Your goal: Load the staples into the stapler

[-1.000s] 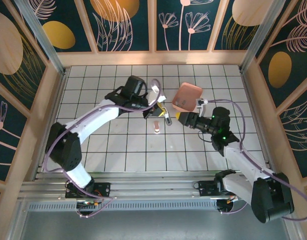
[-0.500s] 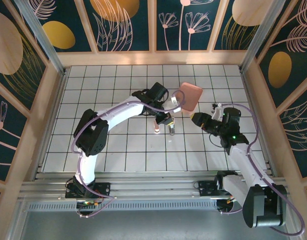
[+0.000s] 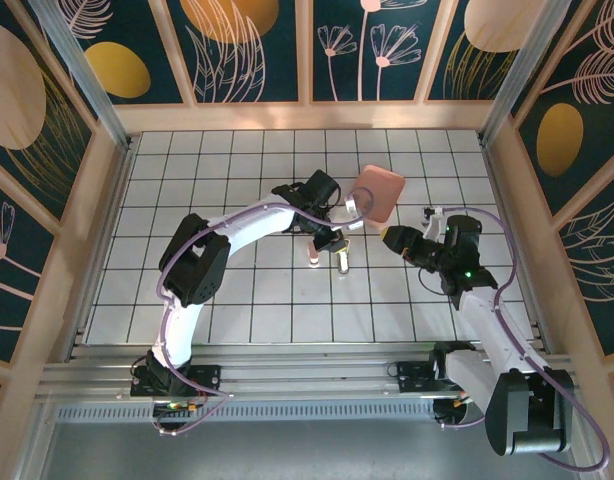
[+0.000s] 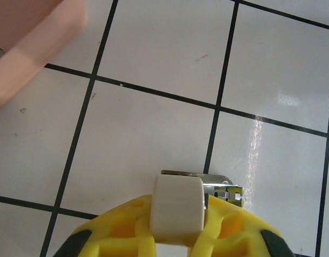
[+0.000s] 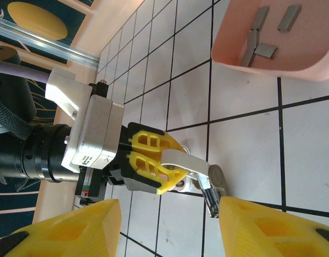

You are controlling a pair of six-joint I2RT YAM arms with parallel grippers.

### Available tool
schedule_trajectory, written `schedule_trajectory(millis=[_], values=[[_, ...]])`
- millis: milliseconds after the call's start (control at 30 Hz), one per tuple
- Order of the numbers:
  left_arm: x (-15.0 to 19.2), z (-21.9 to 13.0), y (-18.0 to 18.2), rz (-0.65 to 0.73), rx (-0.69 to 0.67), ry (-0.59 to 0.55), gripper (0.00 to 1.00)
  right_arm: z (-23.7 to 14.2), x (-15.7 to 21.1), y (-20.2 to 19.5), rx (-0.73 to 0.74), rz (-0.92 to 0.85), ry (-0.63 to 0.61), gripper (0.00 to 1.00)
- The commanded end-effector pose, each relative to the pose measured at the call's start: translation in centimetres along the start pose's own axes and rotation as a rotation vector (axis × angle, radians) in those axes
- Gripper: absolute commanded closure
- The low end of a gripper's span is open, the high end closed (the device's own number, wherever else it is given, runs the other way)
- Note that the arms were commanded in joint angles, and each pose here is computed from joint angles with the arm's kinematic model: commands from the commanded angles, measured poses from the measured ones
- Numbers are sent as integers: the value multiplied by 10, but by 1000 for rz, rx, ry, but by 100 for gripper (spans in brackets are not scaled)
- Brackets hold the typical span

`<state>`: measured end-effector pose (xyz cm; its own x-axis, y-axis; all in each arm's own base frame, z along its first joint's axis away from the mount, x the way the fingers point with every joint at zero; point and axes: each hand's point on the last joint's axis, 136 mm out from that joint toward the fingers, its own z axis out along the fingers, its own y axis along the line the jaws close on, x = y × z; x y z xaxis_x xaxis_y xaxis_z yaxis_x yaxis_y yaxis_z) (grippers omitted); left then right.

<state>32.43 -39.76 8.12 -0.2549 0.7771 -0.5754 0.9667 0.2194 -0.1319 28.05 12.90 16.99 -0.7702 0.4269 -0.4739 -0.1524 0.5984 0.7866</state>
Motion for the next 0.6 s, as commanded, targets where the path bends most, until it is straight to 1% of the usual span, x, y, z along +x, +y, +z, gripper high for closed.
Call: schedule_trajectory(millis=[0,67,233,367,467,567], values=[[-4,7,1,43,9,-29,90,-2,4,0,-13,-16,9,49],[-2,9,3,42,5,-25,87,-2,4,0,-11,-14,8,48],[-3,9,9,24,-28,-22,69,-2,3,0,-5,-15,7,48],[-2,8,10,27,-39,-18,58,-3,2,1,-3,-18,7,48],[-10,1,11,25,-50,-37,48,-3,0,1,6,-18,3,48],[-22,-14,12,2,-70,-77,38,-3,-3,1,45,-30,0,48]])
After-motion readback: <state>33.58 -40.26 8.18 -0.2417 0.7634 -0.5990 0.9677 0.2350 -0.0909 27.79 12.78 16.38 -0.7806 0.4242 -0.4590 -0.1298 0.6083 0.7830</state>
